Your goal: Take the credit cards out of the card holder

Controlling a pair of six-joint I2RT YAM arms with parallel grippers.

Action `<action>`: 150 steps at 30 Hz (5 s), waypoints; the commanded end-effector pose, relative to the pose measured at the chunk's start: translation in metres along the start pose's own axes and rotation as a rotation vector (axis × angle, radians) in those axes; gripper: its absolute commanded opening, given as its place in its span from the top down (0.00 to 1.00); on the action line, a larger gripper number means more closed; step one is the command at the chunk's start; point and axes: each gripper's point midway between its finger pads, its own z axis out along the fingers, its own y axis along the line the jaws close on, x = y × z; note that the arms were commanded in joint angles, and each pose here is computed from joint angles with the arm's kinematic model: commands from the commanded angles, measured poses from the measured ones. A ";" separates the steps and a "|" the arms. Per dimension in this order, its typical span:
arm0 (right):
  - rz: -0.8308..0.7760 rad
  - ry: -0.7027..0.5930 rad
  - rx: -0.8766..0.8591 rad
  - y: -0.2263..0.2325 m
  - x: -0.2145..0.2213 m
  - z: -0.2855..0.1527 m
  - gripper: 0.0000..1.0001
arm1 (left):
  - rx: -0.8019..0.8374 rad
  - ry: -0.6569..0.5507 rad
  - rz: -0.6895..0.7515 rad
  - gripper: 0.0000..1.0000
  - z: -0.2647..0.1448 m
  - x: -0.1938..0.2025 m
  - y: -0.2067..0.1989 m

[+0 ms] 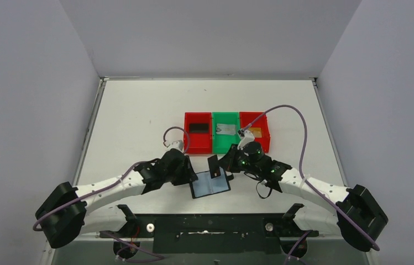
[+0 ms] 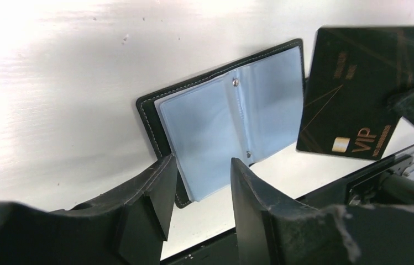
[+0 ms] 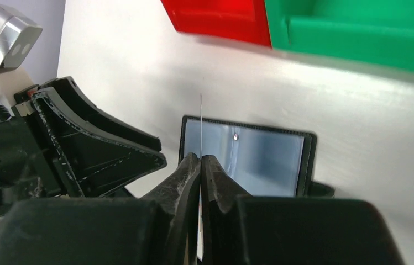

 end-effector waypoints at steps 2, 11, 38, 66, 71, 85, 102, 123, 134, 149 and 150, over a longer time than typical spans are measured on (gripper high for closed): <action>-0.301 -0.258 -0.053 0.039 -0.076 -0.016 1.00 | -0.012 -0.166 -0.058 0.57 -0.026 -0.034 -0.003; -0.882 -0.399 -0.064 0.082 -0.134 -0.012 1.00 | -0.046 -0.305 -0.184 0.48 -0.059 -0.044 0.031; -1.676 0.074 0.022 0.052 -0.148 0.120 1.00 | -0.098 -0.324 -0.192 0.41 -0.077 -0.037 0.062; -1.812 0.096 0.235 -0.009 -0.157 0.193 0.87 | -0.090 -0.366 -0.212 0.41 -0.088 -0.043 0.065; -1.797 0.142 0.191 -0.015 -0.146 0.196 0.84 | -0.088 -0.360 -0.208 0.40 -0.087 -0.043 0.064; -1.704 0.141 0.119 -0.005 -0.148 0.183 0.70 | -0.072 -0.347 -0.212 0.41 -0.085 -0.042 0.059; -0.578 -0.359 0.192 0.062 -0.186 0.034 0.40 | -0.052 -0.346 -0.224 0.40 -0.082 -0.048 0.049; -0.272 0.133 0.325 0.020 0.049 0.057 0.31 | -0.012 -0.449 -0.319 0.40 -0.092 -0.067 0.046; -0.360 0.195 0.412 0.018 0.064 0.069 0.31 | -0.007 -0.446 -0.345 0.40 -0.094 -0.061 0.052; -0.366 0.251 0.444 0.008 0.075 0.076 0.52 | 0.005 -0.434 -0.347 0.40 -0.090 -0.061 0.049; -0.358 0.250 0.431 0.009 0.075 0.076 0.55 | 0.007 -0.432 -0.348 0.40 -0.090 -0.060 0.048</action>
